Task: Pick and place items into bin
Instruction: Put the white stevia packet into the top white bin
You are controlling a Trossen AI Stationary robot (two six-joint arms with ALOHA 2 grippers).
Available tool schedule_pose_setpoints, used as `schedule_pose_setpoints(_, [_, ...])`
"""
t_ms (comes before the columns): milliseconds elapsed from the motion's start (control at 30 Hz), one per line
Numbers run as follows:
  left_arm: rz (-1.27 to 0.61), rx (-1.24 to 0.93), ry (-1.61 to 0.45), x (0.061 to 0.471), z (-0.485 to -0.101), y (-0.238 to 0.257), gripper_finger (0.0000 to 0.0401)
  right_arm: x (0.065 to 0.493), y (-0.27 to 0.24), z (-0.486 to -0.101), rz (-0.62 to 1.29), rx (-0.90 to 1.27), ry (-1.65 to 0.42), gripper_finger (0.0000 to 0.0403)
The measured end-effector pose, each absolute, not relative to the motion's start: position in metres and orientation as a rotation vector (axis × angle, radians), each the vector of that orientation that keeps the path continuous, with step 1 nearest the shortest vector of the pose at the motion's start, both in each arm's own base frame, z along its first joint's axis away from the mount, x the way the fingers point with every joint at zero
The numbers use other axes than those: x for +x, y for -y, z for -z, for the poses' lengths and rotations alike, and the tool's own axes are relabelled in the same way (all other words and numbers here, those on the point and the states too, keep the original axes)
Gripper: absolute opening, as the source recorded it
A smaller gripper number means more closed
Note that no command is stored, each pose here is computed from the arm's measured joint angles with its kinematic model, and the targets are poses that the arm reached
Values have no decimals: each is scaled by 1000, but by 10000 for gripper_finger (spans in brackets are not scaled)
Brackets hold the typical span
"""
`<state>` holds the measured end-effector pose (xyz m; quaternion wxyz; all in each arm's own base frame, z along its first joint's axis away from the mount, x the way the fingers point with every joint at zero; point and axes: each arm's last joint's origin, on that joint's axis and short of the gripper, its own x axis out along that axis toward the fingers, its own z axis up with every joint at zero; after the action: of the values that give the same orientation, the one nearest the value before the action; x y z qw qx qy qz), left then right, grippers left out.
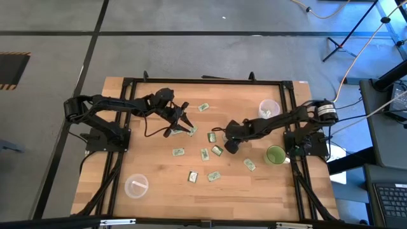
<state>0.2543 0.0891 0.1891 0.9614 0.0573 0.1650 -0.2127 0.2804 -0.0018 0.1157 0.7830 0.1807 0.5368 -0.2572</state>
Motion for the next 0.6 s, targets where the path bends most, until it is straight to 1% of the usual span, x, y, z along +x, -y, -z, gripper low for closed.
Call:
schedule_pose_setpoints(267, [431,116,-335,254,-189,-89,114,286,2,-128,521,370,-1163,8])
schedule_pose_setpoints(500, [432,111,-341,254,-189,-89,113,294,1,-152,507,360,-1155,5])
schedule_pose_setpoints(600, [432,112,-341,254,-188,-89,114,295,2,-171,515,346,-1174,3])
